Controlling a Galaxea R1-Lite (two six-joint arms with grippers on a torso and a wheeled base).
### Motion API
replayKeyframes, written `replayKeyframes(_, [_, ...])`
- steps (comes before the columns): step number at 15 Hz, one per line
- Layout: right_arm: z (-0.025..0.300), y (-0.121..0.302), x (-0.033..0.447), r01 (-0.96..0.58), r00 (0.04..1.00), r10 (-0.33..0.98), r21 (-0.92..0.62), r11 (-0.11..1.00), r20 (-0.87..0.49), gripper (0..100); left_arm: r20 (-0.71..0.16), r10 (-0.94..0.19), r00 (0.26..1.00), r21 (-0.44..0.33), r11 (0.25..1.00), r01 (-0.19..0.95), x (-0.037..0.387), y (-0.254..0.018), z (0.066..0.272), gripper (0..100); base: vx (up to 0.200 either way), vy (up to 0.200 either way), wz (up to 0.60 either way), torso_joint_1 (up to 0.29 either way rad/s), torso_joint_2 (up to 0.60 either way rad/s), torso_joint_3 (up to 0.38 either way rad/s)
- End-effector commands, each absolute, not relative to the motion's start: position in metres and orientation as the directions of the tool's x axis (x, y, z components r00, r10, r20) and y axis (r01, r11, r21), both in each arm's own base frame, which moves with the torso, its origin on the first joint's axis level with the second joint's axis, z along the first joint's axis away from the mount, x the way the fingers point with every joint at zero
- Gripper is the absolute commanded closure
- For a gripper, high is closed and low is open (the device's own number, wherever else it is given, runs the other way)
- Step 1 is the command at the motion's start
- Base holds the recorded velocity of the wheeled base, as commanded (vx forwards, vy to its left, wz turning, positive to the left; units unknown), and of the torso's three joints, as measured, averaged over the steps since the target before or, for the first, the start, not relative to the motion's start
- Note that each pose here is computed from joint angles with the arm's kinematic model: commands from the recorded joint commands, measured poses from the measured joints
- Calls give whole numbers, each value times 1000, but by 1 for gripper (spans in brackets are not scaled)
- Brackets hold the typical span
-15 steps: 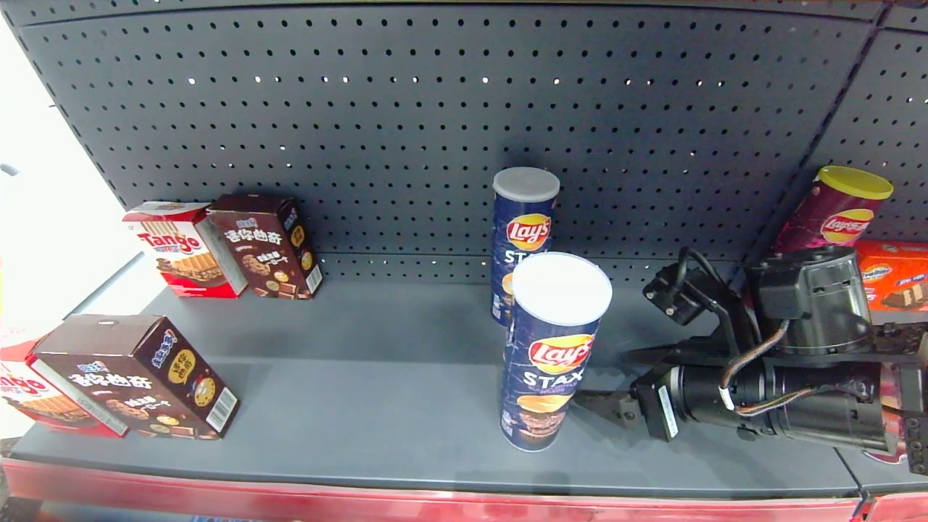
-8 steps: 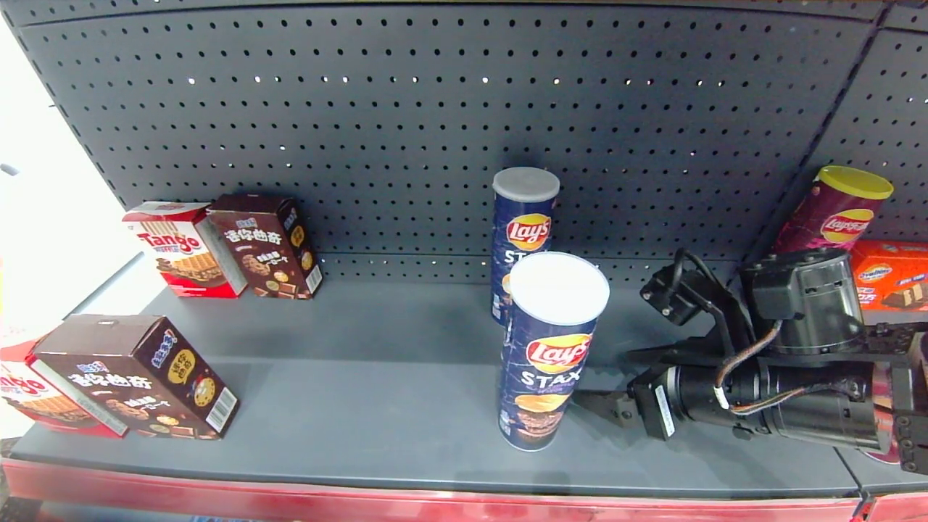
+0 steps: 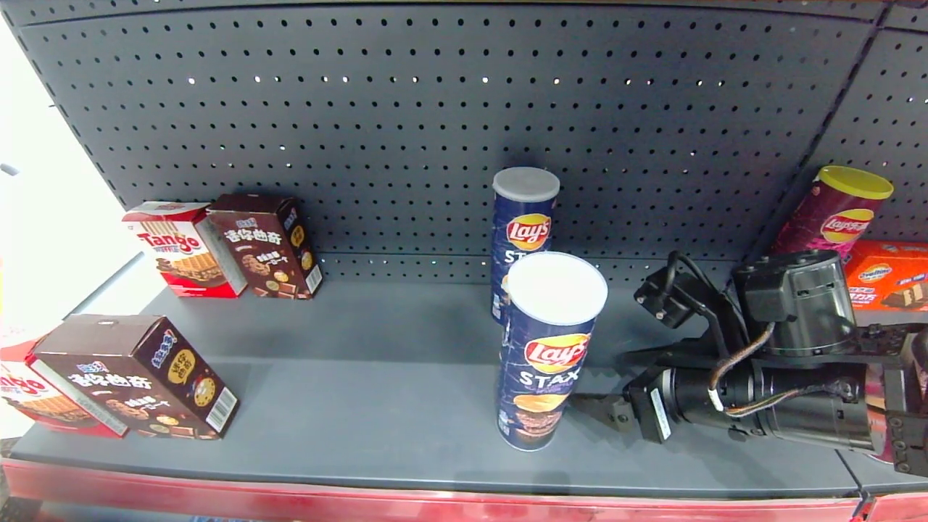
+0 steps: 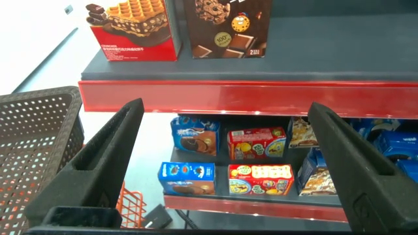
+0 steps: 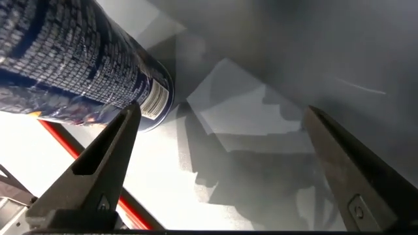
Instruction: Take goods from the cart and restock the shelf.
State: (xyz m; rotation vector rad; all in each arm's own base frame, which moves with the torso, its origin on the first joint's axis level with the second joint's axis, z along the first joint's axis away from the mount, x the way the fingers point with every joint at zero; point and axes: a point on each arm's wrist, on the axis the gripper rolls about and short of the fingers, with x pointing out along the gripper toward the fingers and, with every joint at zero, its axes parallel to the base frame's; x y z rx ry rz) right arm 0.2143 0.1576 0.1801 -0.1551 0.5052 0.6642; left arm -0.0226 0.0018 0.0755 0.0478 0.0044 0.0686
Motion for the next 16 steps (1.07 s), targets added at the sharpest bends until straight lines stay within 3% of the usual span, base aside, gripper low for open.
replayKeyframes(1, [179, 159, 214, -629, 667, 553, 21, 777, -499, 0, -2, 69, 998, 48, 996, -69, -23, 2, 76, 0, 0, 0, 0, 0, 0, 0])
replayKeyframes(11, [182, 163, 218, -632, 670, 560, 20, 774, -487, 0, -3, 69, 998, 46, 997, -69, -23, 2, 76, 0, 0, 0, 0, 0, 0, 0])
replayKeyframes(16, [214, 143, 205, -608, 735, 569, 13, 794, -369, 0, -2, 67, 998, 46, 997, -67, -23, 2, 76, 0, 0, 0, 0, 0, 0, 0])
